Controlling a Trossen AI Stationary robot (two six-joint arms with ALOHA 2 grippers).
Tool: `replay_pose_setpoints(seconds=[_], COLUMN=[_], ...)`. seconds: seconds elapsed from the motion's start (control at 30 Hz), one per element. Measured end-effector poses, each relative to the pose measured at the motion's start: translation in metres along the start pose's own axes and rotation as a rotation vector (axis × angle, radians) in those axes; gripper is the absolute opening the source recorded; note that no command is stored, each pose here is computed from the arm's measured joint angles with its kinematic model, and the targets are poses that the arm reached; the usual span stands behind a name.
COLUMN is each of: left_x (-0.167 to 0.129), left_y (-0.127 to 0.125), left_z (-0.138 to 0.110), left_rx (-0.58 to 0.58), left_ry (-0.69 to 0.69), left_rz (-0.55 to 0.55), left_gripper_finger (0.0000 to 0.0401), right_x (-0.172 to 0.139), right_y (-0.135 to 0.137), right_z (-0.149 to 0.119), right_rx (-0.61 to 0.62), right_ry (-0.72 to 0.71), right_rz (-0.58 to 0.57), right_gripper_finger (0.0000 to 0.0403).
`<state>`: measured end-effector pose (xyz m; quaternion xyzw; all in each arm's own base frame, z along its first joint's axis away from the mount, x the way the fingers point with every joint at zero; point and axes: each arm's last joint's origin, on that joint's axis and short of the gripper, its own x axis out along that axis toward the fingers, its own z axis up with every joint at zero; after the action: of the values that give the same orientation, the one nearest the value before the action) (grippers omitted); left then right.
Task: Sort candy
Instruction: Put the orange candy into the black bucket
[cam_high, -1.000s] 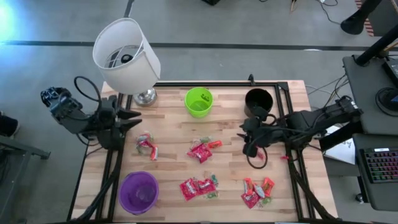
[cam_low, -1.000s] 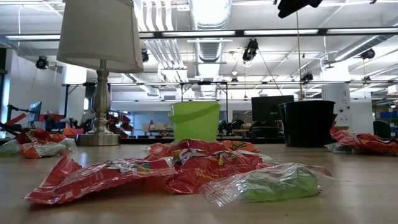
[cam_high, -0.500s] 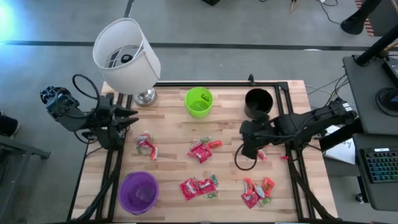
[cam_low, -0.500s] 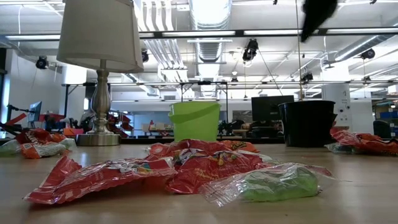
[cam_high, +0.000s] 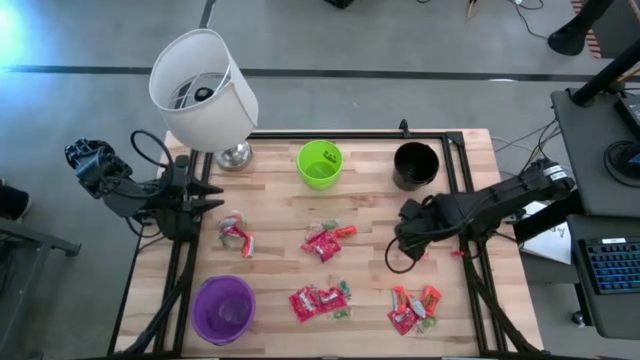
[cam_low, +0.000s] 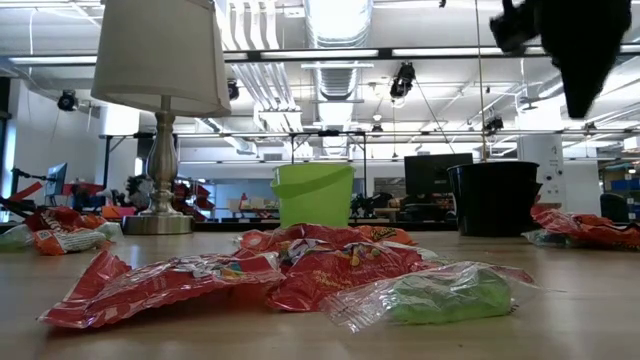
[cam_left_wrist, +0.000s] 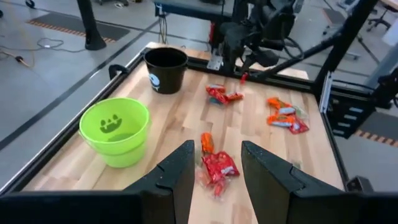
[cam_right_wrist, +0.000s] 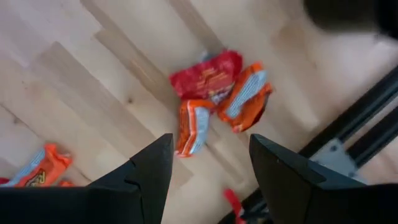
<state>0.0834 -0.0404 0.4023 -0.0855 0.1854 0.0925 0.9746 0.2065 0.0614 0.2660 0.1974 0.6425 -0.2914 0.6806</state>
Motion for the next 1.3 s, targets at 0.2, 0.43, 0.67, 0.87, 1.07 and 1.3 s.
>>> replay_pose_setpoints(seconds=[0.2, 0.43, 0.67, 0.87, 1.07, 1.3], left_x=[-0.002, -0.006, -0.009, -0.010, -0.011, -0.011], left_y=[0.002, 0.006, 0.009, 0.011, 0.012, 0.012], left_z=[-0.002, -0.002, -0.003, -0.003, -0.003, -0.003], left_rx=[0.007, -0.006, -0.007, -0.013, -0.015, -0.019], left_ry=[0.029, 0.021, 0.021, 0.016, 0.015, 0.014], left_rz=[-0.026, -0.041, -0.045, -0.047, -0.048, -0.048], left_gripper_finger=[0.0115, 0.0115, 0.0115, 0.0115, 0.0115, 0.0115], right_x=[0.040, 0.059, 0.077, 0.088, 0.099, 0.116], right_y=[0.001, -0.004, 0.001, -0.004, -0.004, -0.009], right_z=[-0.010, -0.016, -0.017, -0.022, -0.024, -0.030], right_rx=[0.066, 0.127, 0.143, 0.171, 0.193, 0.226], right_ry=[0.083, 0.124, 0.115, 0.130, 0.118, 0.118], right_rz=[0.033, 0.002, 0.086, 0.051, 0.075, 0.075], right_gripper_finger=[0.0206, 0.0206, 0.0206, 0.0206, 0.0206, 0.0206])
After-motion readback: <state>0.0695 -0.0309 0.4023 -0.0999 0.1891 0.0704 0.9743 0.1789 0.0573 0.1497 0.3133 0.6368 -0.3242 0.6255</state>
